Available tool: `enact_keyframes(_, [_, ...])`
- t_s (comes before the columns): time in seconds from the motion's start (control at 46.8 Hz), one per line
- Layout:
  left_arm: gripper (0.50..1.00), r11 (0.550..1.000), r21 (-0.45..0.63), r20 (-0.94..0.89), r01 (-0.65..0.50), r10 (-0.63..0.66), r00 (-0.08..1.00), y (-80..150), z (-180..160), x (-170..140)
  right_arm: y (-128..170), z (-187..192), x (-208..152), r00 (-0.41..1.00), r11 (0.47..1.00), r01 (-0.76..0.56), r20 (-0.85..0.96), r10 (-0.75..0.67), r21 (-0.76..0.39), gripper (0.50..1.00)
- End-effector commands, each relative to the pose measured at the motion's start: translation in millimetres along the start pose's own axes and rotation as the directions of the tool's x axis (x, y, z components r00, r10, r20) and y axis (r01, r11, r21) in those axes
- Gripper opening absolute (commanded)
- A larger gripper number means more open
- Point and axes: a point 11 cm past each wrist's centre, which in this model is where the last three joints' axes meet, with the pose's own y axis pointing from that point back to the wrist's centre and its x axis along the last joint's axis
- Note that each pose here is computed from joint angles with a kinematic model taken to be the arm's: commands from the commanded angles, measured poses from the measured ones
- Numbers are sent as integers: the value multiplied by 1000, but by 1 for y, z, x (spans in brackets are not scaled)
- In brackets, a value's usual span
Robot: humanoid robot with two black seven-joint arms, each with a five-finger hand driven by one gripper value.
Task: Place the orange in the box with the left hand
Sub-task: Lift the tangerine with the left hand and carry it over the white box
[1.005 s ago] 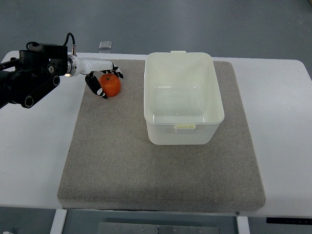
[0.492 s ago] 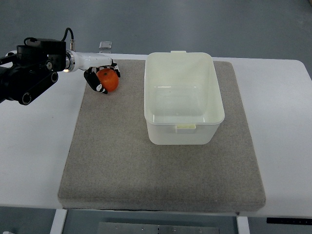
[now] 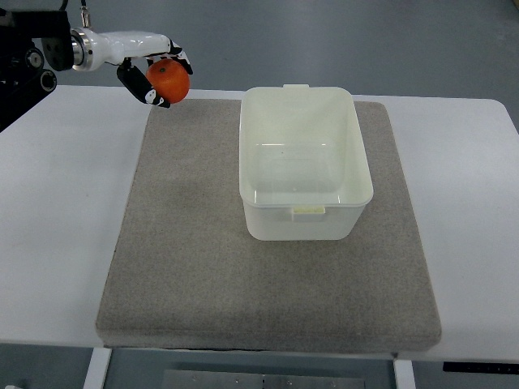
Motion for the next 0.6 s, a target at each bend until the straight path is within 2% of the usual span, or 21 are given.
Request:
enact_keyframes(0.0, [500,998,-57,30,-9,11,999,6,20,8,0,0,0,1000,1000,-1,0,1,0,926])
enact_keyframes(0.15, [500,987,-158,67,-10,21,998,8,57,20,0,0,0,1000,1000,-1,0,1,0,926])
enact_keyframes(0.428, [500,937,-350,122,22,22,992,9,131,18,0,0,0,1000,1000,-1,1,1,0,926])
enact_keyframes(0.578, [500,902,-428,147,67,-4,989,-15,175,2,0,0,0,1000,1000,1,0,-1,0,926])
